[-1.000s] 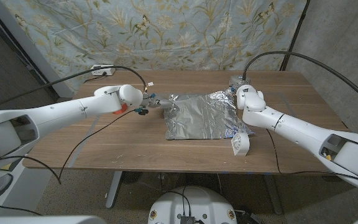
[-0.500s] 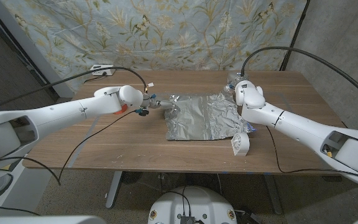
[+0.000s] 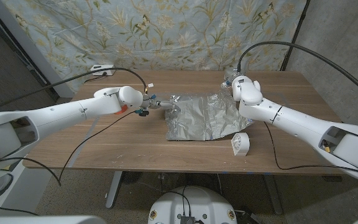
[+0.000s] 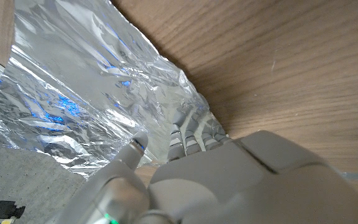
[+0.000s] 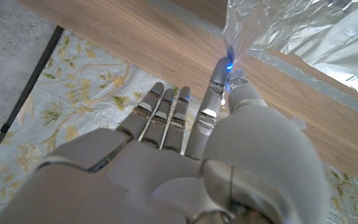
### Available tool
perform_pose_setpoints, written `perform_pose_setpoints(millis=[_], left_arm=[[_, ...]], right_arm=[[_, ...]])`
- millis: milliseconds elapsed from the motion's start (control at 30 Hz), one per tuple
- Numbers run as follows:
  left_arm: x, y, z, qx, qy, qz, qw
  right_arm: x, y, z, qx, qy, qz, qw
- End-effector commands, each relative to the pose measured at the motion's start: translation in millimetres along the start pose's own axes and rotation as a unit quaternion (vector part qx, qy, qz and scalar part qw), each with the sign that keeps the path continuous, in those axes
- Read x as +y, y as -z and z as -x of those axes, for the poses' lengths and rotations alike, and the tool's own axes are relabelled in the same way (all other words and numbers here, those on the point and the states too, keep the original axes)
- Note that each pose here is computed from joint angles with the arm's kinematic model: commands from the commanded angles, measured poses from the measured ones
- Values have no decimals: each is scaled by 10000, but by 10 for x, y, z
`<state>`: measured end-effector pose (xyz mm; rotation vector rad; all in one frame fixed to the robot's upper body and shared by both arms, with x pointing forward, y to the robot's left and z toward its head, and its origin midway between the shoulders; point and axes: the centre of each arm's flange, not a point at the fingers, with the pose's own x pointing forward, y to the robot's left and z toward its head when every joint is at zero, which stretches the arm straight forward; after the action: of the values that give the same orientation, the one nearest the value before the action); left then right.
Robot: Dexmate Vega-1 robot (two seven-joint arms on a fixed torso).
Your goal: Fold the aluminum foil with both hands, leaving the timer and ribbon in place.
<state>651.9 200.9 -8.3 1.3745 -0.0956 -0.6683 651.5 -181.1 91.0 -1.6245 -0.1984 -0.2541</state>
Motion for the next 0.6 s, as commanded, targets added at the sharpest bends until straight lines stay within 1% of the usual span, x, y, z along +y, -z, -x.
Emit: perform_pose_setpoints(millis=[33, 67, 133, 400, 600], left_arm=[[-44, 8, -2, -15, -32, 22, 10000], [-44, 8, -2, -13, -34, 22, 10000], [-55, 6, 0, -38, -32, 21, 10000], [-85, -4, 18, -48, -57, 21, 10000], [-116, -6, 49, -14, -95, 45, 9999]], right_arm=[[-146, -153, 39, -85, -65, 23, 9999], [-146, -153, 39, -85, -65, 22, 9999], [-191, -212, 62, -46, -33, 34, 10000], [-340, -347, 156, 12, 43, -28, 10000], [-378, -393, 196, -2, 51, -37, 10000]])
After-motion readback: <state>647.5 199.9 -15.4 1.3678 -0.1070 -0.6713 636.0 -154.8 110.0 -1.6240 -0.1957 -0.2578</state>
